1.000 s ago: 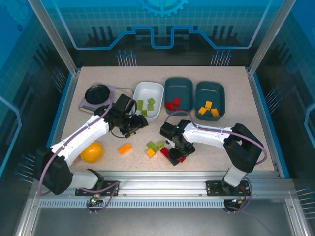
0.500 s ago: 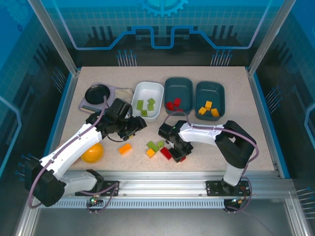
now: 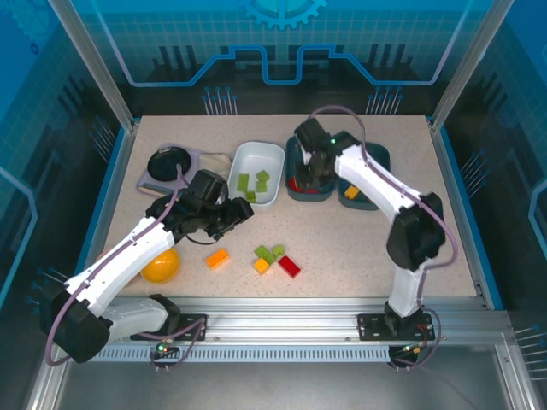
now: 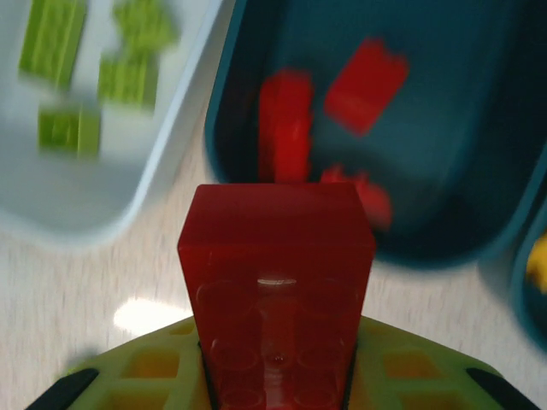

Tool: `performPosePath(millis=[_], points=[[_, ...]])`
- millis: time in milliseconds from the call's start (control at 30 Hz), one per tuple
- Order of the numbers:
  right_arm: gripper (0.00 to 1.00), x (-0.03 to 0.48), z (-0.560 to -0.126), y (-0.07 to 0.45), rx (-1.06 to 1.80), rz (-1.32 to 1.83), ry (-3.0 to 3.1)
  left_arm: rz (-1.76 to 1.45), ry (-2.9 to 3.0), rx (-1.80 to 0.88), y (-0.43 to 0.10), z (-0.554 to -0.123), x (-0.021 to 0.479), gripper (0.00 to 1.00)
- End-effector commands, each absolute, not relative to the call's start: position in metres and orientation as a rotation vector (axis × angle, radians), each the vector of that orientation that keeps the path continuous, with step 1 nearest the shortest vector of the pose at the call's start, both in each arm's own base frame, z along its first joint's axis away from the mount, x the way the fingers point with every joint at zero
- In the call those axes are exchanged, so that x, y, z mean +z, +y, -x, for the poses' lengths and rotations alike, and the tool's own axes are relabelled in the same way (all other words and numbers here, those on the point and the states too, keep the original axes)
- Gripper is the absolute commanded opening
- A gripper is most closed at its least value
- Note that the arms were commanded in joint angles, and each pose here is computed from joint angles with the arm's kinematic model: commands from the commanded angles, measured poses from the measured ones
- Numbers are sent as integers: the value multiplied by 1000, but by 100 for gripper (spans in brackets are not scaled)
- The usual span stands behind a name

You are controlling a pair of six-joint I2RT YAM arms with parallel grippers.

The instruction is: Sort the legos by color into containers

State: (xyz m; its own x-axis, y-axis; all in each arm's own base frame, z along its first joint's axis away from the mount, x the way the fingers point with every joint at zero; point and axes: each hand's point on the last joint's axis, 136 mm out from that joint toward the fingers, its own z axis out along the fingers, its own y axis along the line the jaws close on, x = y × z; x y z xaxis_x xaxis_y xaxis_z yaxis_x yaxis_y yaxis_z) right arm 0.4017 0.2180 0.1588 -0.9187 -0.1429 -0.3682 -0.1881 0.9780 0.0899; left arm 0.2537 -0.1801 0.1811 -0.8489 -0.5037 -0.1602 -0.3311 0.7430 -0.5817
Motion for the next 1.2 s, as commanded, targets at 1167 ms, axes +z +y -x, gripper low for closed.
performPosePath(millis=[1167], points=[[66,196,-381,259,462,392,2528,1120,3029,-565,-207,-236,70,70]])
